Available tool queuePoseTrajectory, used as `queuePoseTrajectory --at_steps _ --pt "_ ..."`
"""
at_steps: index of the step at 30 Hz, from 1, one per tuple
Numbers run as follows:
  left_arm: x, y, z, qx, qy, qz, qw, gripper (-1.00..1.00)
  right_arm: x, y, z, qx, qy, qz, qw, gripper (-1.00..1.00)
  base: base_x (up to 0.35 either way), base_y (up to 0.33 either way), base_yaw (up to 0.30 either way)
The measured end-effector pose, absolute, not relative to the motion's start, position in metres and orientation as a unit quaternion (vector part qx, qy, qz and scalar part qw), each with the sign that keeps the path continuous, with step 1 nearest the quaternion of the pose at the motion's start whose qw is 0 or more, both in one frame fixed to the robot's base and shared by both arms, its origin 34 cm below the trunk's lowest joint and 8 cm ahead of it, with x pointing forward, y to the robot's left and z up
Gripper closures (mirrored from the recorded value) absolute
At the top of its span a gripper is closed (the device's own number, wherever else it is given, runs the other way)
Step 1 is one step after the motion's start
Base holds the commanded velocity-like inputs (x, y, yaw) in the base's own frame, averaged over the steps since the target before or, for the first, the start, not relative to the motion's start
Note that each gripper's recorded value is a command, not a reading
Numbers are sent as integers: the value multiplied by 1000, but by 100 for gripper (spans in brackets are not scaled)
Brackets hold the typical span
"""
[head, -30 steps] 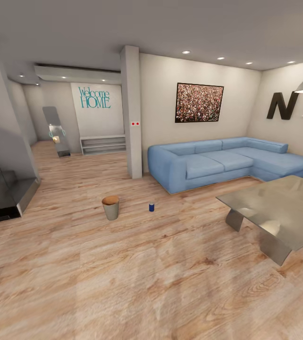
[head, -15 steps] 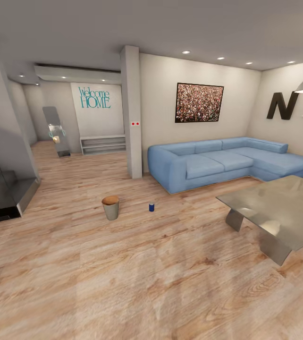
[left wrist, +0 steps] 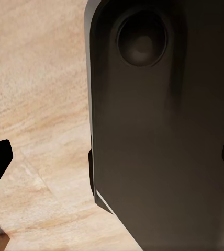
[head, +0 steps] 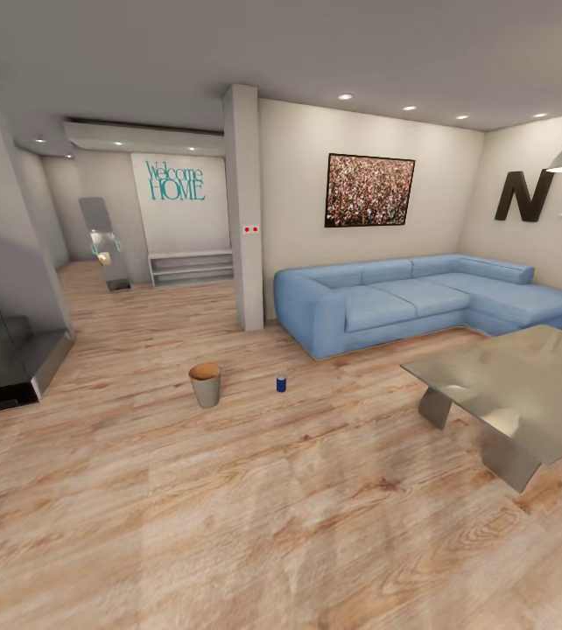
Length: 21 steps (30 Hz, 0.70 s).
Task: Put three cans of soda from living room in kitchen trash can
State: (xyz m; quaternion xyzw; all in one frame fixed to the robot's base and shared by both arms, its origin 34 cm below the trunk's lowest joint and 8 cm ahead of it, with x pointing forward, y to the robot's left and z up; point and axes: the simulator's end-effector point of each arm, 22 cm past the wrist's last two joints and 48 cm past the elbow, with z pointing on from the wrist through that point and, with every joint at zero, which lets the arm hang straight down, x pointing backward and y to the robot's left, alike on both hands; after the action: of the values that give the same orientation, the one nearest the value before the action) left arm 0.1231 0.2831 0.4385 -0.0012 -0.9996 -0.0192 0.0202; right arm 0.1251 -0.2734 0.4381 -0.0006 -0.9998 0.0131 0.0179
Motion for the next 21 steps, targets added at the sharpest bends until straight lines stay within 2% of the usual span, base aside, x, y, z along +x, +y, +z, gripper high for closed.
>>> queuePoseTrajectory --at_steps 21 --pt "123 283 438 -1 -1000 -19 20 -100 125 -273 438 -1 -1000 13 18 -100 0 0 0"
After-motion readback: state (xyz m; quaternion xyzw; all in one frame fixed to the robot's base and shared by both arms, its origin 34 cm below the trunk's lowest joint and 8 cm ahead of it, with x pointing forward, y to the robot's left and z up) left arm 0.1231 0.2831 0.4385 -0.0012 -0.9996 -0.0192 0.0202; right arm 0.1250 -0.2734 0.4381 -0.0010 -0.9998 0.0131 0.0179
